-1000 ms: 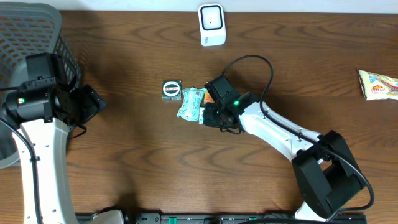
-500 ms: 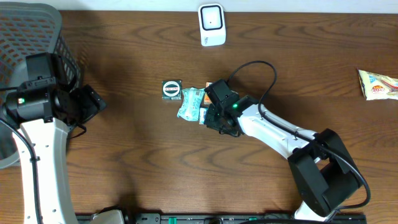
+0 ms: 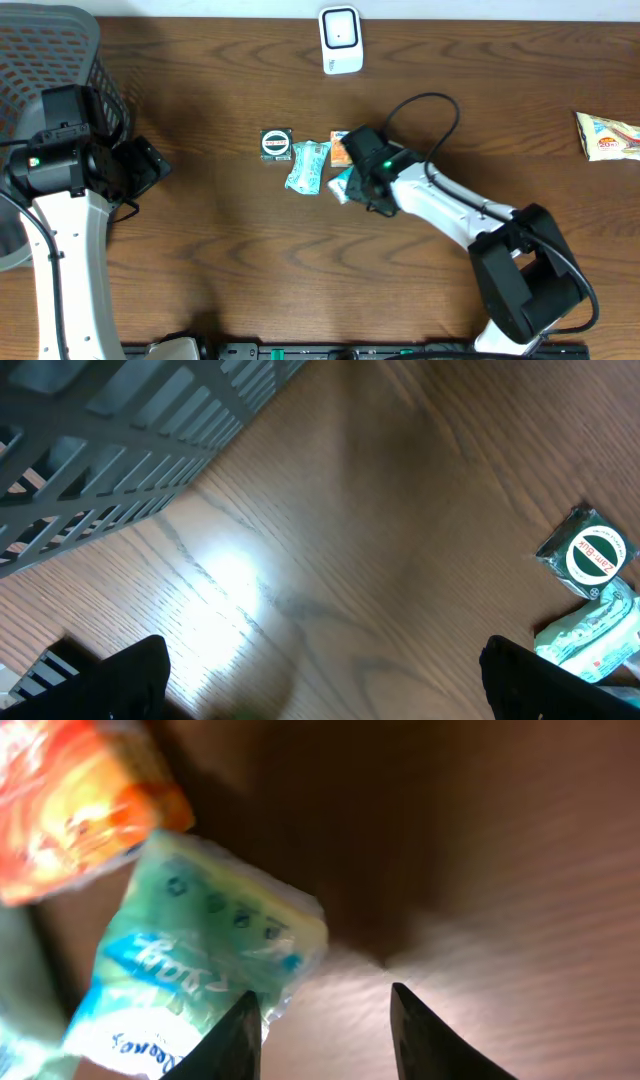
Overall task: Scan the item barcode
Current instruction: 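Lower the right gripper and grasp the green Kleenex pack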
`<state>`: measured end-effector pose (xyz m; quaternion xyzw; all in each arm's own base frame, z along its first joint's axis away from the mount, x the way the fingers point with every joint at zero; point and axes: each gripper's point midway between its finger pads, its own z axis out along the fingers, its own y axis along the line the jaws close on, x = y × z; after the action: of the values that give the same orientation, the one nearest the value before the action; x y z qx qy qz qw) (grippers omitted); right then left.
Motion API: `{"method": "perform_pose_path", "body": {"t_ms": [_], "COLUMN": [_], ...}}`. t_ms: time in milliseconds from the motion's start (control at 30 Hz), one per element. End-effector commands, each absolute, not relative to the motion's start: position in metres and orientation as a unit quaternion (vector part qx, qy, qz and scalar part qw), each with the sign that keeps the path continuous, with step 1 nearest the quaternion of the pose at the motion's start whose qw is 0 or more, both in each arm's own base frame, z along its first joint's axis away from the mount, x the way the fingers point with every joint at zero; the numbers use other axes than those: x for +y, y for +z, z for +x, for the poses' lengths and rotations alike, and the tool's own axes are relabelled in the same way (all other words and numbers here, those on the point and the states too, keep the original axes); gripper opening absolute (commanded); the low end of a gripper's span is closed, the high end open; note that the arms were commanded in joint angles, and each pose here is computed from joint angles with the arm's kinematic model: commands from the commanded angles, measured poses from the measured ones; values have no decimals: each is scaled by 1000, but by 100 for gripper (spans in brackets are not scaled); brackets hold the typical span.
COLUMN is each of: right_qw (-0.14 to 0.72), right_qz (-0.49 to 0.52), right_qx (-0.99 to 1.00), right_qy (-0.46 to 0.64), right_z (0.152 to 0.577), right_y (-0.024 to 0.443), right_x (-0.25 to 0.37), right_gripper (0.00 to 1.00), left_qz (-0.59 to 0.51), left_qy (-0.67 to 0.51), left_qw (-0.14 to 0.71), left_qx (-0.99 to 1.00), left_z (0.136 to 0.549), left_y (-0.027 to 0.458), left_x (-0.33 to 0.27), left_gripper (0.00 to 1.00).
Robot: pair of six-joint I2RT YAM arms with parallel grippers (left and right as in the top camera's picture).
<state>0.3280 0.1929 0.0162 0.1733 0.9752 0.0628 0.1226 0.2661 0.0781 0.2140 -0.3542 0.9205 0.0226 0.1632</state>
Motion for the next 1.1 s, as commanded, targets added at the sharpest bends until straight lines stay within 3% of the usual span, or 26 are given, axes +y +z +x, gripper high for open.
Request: {"method": "perform_pose_path", "body": {"t_ms": [0,333,733,1067], "right_qw": [124,35,72,88], "right_qz": [140,34,113,124], "right_qx": [979,961,977,978], "right_qy": [77,274,168,146], "right_z": [343,332,341,342], "right_y": [24,49,29,19], "right_x": [183,222,202,209], "right_gripper": [37,39,45,47], "left_qz": [-360,-360,-360,-360], "left_qy": [31,31,31,31], "left_qw": [163,163,163,163], "left_qx": [918,918,918,918], "left_z": [263,263,263,263], "left_y": [214,214,214,214], "left_x": [81,81,81,81], "left_gripper": [98,98,97,98]}}
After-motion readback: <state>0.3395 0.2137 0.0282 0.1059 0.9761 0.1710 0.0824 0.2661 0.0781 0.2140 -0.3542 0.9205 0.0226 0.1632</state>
